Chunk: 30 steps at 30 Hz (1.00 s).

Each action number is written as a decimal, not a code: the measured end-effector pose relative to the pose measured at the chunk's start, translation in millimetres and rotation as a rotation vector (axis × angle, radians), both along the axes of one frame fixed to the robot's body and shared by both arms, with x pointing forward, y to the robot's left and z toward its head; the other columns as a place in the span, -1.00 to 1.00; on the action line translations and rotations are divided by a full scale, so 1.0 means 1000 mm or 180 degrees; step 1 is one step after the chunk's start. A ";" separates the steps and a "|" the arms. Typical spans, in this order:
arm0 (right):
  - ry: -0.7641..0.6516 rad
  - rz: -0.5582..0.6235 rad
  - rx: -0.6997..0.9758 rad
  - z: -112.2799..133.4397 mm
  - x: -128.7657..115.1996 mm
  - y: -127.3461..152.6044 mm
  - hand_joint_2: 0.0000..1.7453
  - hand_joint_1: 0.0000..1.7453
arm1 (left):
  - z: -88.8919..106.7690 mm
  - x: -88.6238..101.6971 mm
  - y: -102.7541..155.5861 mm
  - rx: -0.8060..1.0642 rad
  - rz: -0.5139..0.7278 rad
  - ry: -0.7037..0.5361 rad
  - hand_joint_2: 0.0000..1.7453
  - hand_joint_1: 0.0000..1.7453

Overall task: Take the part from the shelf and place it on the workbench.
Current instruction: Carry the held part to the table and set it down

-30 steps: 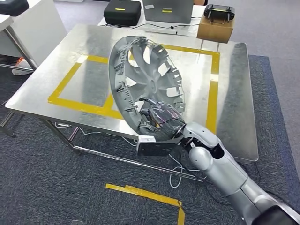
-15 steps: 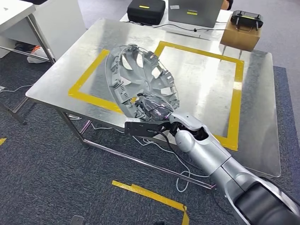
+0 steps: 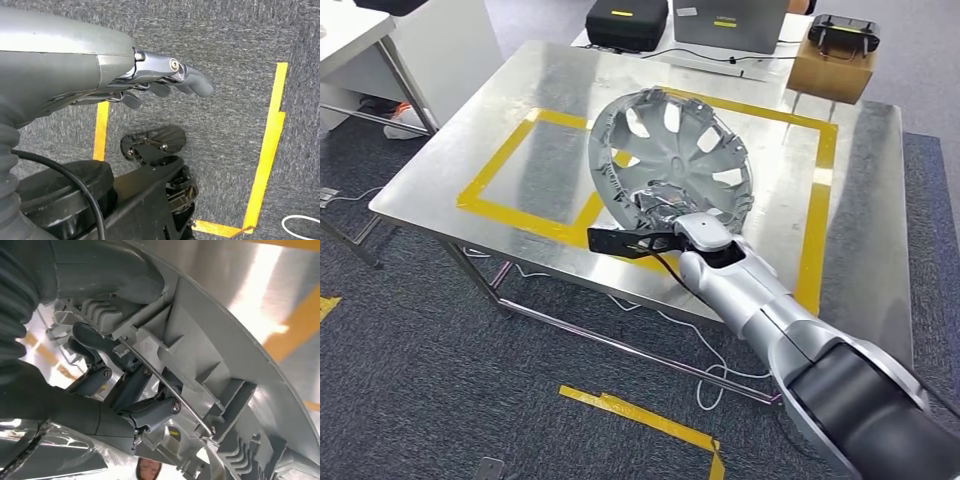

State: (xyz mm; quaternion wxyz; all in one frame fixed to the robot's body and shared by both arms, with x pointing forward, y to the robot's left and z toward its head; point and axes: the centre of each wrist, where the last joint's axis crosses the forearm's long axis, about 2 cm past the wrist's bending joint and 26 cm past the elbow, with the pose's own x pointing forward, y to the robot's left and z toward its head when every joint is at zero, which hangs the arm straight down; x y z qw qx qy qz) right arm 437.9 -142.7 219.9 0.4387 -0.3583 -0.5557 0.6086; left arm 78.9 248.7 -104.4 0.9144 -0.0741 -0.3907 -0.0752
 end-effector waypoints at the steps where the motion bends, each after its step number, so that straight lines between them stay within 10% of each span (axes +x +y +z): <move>1: 0.0007 -0.0049 -0.0071 -0.001 0.002 -0.002 1.00 1.00 | 0.000 0.000 0.000 -0.0004 -0.0007 0.0000 1.00 -1.00; 30: 0.0149 -0.0462 -0.0595 -0.015 0.013 -0.013 1.00 1.00 | -0.003 -0.011 0.010 -0.0043 0.0195 0.0020 1.00 -1.00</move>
